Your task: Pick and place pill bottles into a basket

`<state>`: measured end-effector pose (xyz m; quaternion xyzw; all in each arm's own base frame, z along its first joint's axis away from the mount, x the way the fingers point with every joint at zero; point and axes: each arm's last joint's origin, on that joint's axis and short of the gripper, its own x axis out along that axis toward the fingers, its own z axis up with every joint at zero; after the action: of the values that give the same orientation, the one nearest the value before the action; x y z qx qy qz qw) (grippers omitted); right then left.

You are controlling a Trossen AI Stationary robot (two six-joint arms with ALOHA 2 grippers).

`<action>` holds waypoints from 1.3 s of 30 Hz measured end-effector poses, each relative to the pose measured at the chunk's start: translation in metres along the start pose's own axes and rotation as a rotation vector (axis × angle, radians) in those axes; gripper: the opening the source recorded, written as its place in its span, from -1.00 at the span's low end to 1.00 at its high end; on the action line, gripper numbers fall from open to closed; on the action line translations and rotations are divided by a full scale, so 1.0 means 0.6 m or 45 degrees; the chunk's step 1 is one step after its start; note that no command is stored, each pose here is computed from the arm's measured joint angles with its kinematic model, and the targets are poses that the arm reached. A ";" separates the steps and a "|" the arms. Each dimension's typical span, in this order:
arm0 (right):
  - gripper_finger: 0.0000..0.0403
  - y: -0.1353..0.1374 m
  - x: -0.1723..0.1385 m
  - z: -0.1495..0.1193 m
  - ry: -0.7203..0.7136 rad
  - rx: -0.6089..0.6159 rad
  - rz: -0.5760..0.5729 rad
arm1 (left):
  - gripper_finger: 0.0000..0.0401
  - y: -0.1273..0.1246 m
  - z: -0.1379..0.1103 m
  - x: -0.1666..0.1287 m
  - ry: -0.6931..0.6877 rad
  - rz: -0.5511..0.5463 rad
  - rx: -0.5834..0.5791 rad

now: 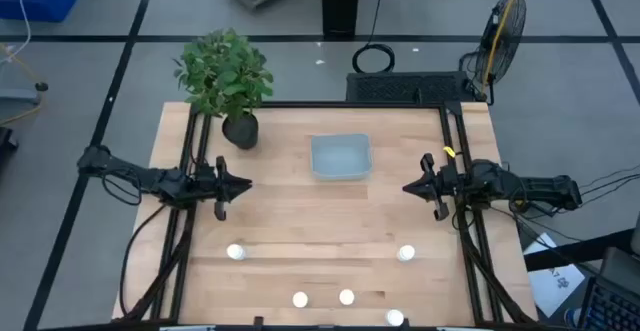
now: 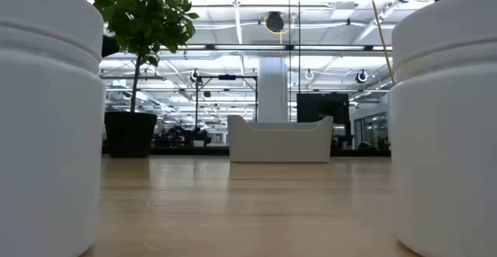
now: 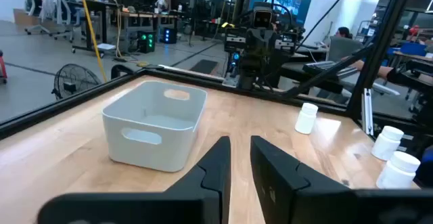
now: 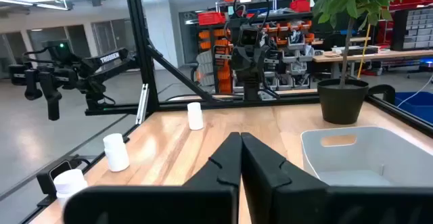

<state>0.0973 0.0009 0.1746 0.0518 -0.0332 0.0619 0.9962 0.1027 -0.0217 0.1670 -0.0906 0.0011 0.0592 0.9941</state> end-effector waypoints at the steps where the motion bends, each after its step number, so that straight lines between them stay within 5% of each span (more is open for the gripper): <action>1: -1.00 0.000 0.000 0.000 0.000 0.000 0.000 | -0.70 0.000 0.000 0.000 0.000 0.000 0.000; 29: -1.00 0.000 0.000 0.000 0.000 0.000 0.000 | -0.70 0.000 0.000 0.000 0.000 0.000 0.000; 35: -1.00 -0.004 -0.002 0.020 -0.137 -0.509 -0.182 | -0.70 0.000 0.000 0.000 0.000 0.000 0.000; 39: -1.00 -0.004 -0.002 0.025 -0.172 -0.683 -0.201 | -0.70 0.000 0.000 0.000 0.000 0.000 -0.001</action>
<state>0.0952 -0.0031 0.1894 -0.2070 -0.1106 -0.0305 0.9716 0.1027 -0.0217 0.1671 -0.0908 0.0009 0.0591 0.9941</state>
